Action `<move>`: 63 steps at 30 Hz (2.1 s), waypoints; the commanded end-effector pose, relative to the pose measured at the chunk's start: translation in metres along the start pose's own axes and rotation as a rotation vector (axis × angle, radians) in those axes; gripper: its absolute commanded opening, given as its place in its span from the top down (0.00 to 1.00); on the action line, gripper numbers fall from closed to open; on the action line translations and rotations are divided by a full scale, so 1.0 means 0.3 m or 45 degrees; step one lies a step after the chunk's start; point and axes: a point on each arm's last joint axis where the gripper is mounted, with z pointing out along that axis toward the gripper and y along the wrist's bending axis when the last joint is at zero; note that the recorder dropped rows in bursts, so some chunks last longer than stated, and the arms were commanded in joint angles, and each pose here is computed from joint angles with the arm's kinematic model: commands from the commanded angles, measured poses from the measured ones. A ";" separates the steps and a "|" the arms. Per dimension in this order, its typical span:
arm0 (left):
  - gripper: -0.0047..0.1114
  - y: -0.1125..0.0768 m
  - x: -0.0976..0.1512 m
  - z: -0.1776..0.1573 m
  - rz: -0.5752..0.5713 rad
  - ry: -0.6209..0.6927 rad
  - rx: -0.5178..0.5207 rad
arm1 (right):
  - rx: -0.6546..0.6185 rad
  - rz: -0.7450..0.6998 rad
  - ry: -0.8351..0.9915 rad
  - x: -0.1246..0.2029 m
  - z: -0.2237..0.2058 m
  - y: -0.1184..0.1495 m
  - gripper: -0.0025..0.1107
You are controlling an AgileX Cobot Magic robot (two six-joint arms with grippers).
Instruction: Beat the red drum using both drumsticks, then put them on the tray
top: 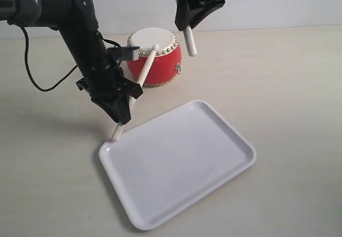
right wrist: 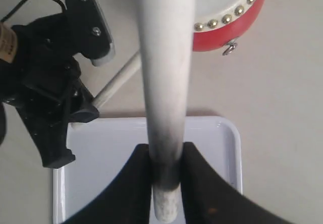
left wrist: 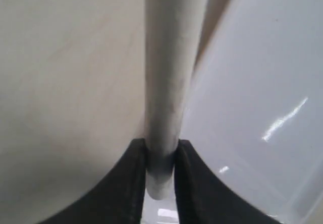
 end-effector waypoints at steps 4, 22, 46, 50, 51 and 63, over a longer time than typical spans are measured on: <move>0.96 0.000 0.058 -0.289 -0.011 -0.251 -0.109 | 0.015 0.013 0.084 -0.008 0.113 -0.030 0.98; 0.96 0.030 0.241 -0.619 -0.141 -0.593 -0.130 | -0.255 0.239 0.358 0.030 0.469 -0.040 0.98; 0.96 -0.022 0.002 -0.167 -0.009 -0.135 -0.146 | 0.016 -0.002 -0.044 -0.003 -0.042 -0.007 0.98; 0.96 -0.064 0.035 -0.285 0.039 -0.237 -0.180 | 0.024 -0.011 -0.048 -0.003 -0.047 -0.008 0.98; 0.96 -0.074 0.050 -0.310 0.053 -0.257 -0.183 | 0.025 -0.024 -0.051 0.000 -0.054 -0.007 0.98; 0.96 -0.146 0.314 -0.333 0.037 -0.425 -0.148 | 0.015 -0.060 -0.164 0.021 -0.192 0.026 0.98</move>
